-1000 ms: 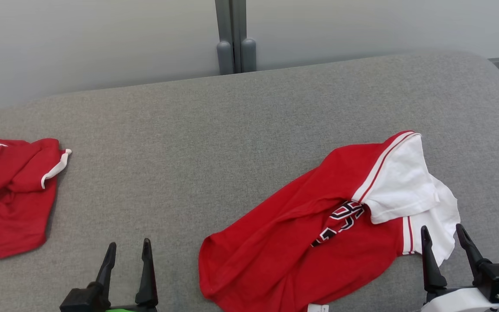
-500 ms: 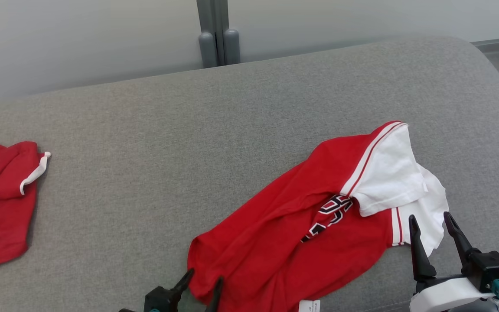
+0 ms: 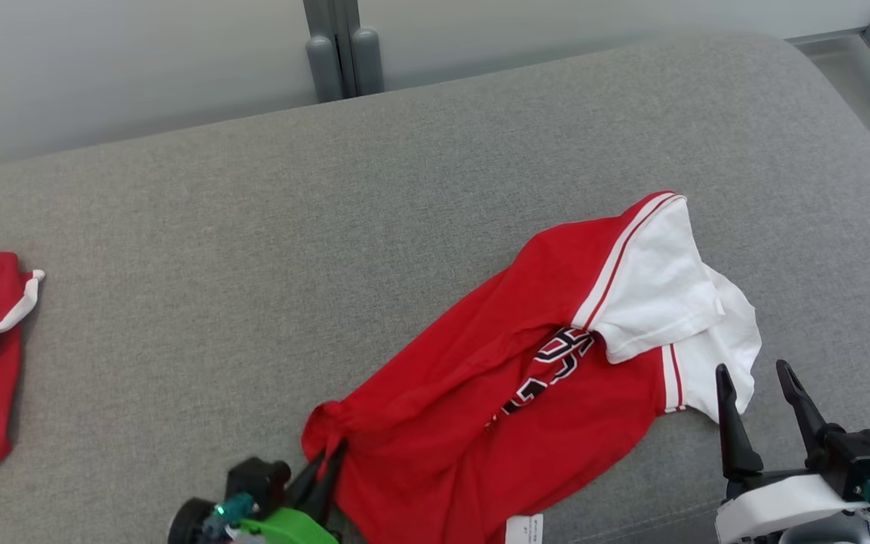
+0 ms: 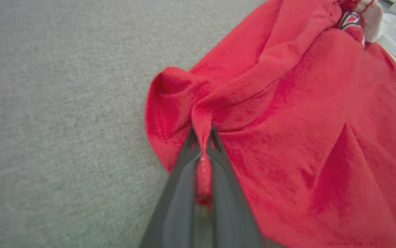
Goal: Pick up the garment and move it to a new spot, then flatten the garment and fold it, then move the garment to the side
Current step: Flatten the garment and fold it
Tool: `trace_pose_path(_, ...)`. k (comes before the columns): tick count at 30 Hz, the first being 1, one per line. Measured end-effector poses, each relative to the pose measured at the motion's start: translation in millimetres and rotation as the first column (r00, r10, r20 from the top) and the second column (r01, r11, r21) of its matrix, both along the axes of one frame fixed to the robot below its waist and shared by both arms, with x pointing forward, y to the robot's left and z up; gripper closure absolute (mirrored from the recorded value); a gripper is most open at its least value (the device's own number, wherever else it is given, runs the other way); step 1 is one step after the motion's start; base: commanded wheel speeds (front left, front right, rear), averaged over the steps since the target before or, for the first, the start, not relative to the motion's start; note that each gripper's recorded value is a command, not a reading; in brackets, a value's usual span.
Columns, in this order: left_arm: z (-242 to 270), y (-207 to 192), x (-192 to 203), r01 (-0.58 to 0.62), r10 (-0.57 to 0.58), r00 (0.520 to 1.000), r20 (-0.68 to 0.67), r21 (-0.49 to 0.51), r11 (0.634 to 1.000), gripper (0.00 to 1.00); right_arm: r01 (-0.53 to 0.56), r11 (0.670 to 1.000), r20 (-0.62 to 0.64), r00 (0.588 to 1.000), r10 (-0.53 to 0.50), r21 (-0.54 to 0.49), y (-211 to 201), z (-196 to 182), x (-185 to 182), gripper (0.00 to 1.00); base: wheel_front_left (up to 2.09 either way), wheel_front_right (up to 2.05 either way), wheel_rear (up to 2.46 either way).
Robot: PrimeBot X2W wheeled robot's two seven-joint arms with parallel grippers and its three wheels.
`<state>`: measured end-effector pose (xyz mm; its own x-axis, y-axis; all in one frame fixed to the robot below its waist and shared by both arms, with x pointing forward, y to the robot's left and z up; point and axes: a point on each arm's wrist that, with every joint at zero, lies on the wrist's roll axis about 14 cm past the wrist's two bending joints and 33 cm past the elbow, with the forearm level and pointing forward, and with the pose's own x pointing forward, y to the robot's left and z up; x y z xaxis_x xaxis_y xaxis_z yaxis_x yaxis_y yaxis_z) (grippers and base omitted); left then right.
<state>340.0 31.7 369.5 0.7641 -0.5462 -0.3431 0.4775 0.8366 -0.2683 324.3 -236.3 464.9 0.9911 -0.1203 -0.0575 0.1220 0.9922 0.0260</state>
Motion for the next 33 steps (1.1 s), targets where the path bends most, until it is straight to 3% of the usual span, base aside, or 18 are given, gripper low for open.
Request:
trace_pose_path(8, 87, 10, 95, -0.028, 0.046, 0.993, 0.105, -0.17, 0.985, 1.0, 0.017, 1.0, -0.012, 1.0, -0.017, 0.011, -5, -4, 9, 0.0, 0.0, 0.0, 0.0)
trace_pose_path(9, 110, 33, 127, -0.04, 0.061, 0.984, 0.168, -0.129, 0.991, 1.0, 0.022, 1.0, -0.016, 1.0, -0.021, 0.018, -6, -6, 12, 0.0, 0.0, 0.0, 0.0)
trace_pose_path(14, 144, 66, 188, -0.103, 0.113, 0.965, 0.235, -0.054, 0.993, 1.0, 0.025, 0.999, -0.027, 0.999, -0.024, 0.028, -7, -10, 21, 0.0, 0.0, 0.0, 0.0)
trace_pose_path(19, 124, 82, 223, -0.117, 0.106, 0.983, 0.15, 0.067, 0.991, 1.0, 0.05, 0.998, -0.036, 0.998, -0.049, 0.037, -14, -13, 26, 0.0, 0.0, 0.0, 0.0)
trace_pose_path(27, 99, 93, 271, -0.157, 0.135, 0.976, 0.169, 0.124, 0.98, 1.0, 0.107, 0.994, -0.085, 0.991, -0.103, 0.04, -29, -27, 23, 0.0, 0.0, 0.0, 0.0)
trace_pose_path(28, 97, 91, 275, -0.159, 0.134, 0.974, 0.184, 0.128, 0.979, 0.95, 0.114, 0.993, -0.092, 0.99, -0.11, 0.037, -31, -29, 22, 0.0, 0.0, 0.0, 0.0)
trace_pose_path(29, 96, 90, 279, -0.162, 0.135, 0.969, 0.205, 0.123, 0.979, 0.61, 0.122, 0.992, -0.1, 0.988, -0.118, 0.034, -34, -31, 20, 0.0, 0.0, 0.0, 0.0)
trace_pose_path(30, 96, 89, 282, -0.171, 0.144, 0.965, 0.218, 0.109, 0.979, 0.0, 0.129, 0.991, -0.105, 0.987, -0.125, 0.031, -36, -32, 18, 0.0, 0.0, 0.0, 0.0)
trace_pose_path(33, 92, 89, 282, -0.195, 0.166, 0.955, 0.246, 0.097, 0.976, 0.0, 0.143, 0.989, -0.112, 0.984, -0.139, 0.026, -40, -33, 15, 0.0, 0.0, 0.0, 0.0)
